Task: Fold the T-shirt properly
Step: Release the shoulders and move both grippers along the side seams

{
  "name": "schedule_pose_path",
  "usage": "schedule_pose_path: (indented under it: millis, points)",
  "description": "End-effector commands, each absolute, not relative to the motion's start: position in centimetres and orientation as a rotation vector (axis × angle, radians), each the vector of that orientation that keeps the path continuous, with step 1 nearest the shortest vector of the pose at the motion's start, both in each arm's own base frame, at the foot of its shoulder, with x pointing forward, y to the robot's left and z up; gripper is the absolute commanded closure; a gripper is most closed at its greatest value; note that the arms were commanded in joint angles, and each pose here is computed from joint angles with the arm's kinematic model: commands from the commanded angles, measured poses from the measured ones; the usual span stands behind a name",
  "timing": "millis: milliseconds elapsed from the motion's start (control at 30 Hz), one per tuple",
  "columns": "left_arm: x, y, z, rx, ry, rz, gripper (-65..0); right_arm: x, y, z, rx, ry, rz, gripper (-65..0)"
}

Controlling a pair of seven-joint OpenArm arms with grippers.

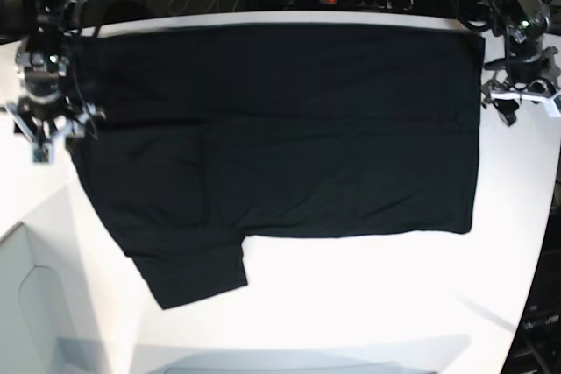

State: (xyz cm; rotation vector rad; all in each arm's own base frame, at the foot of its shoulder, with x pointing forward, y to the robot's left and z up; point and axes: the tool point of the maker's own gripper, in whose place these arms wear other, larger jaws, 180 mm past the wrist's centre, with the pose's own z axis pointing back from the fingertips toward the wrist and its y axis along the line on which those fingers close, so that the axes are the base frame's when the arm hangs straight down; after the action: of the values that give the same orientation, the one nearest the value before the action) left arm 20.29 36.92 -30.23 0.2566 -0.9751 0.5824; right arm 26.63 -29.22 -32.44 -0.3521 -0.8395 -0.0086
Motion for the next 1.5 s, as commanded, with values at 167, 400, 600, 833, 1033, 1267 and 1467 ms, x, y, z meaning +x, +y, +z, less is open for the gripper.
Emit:
schedule_pose_path:
  millis: [167,400,600,833,1033,1267,1467]
  points:
    - [25.9,37.7,-26.6,0.206,-1.151,0.628,-43.0,35.7,-26.9,-30.3,-0.284,-0.961,0.025,-37.0]
    - [31.8,37.7,-28.8,0.124,-1.1,0.583,-43.0,42.5,-26.1,-34.0,-0.205,-0.886,0.02,-39.4]
    - [35.5,37.6,-30.6,0.076,-1.039,0.572,-43.0,45.8,-26.7,-36.2,-0.172,-0.899,0.002,-39.4]
    - [38.8,38.2,-31.5,0.049,-0.996,0.59,-43.0,47.1,-28.2,-38.3,-0.159,-0.899,-0.039,-39.4]
    - [41.1,37.6,-32.6,0.136,-0.998,0.506,-43.0,46.9,-28.3,-38.7,-0.159,-0.9,-0.039,-39.4]
    - [41.5,37.1,-36.5,0.149,-0.949,0.496,-43.0,45.7,-26.9,-40.6,-0.156,-0.86,0.014,-38.9]
    - [42.5,37.1,-37.9,0.125,-0.923,0.532,-43.0,45.8,-25.2,-41.1,-0.159,-0.844,0.096,-38.8]
